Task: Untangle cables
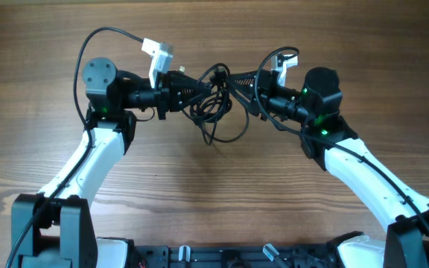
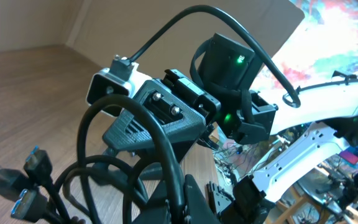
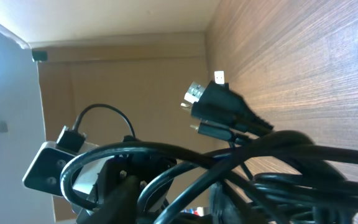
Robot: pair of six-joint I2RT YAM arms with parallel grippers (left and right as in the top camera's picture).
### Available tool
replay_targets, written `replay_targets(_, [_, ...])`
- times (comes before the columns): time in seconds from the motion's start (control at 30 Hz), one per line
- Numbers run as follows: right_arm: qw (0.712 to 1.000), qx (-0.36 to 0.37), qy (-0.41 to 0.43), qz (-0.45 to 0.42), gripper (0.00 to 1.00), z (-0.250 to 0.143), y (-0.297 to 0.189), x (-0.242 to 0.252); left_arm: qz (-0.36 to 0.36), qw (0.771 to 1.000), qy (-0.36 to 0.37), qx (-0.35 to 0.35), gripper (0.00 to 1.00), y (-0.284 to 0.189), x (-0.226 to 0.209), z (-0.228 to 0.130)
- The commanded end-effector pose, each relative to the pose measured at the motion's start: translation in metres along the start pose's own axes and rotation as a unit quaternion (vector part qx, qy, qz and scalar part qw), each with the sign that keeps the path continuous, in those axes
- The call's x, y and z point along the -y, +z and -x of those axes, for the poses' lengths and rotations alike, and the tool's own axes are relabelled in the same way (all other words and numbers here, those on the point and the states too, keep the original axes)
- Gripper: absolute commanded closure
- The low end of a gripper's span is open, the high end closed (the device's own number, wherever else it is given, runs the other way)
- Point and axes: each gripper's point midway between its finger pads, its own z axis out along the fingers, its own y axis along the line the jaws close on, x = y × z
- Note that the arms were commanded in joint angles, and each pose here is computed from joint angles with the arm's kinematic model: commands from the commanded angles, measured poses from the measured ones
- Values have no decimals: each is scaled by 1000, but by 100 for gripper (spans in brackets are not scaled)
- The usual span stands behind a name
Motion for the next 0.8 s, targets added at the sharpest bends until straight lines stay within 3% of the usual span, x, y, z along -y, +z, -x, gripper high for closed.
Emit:
replay_targets(0.0, [1000, -13, 1, 4, 54, -6, 1, -2, -7, 999, 51, -1, 96, 3, 6, 6])
replay_targets(0.13, [1000, -19, 1, 3, 46, -9, 1, -2, -5, 996, 86, 0, 96, 3, 6, 6])
replay_targets(0.3, [1000, -13, 16, -2, 47, -7, 1, 0, -24, 995, 98, -8, 96, 19, 14, 1])
replay_targets(0.37, [1000, -13, 17, -2, 56, -7, 1, 0, -25, 995, 100, -7, 96, 26, 16, 0])
replay_targets(0.47, [1000, -13, 17, -2, 94, -7, 1, 0, -30, 993, 110, -9, 96, 30, 18, -1])
replay_targets(0.63, [1000, -12, 27, -2, 96, -6, 1, 0, -27, 994, 107, -8, 95, 30, 17, -1])
replay_targets(0.7, [1000, -5, 28, -1, 96, -3, 0, 0, -24, 994, 107, -7, 82, 28, 16, 0])
replay_targets(0.73, [1000, 0, 28, 0, 96, 0, -1, 0, -20, 994, 105, -5, 62, 25, 14, 1])
replay_targets(0.77, [1000, 7, 30, 1, 96, 6, -4, 0, -14, 995, 103, -2, 31, 21, 11, 3])
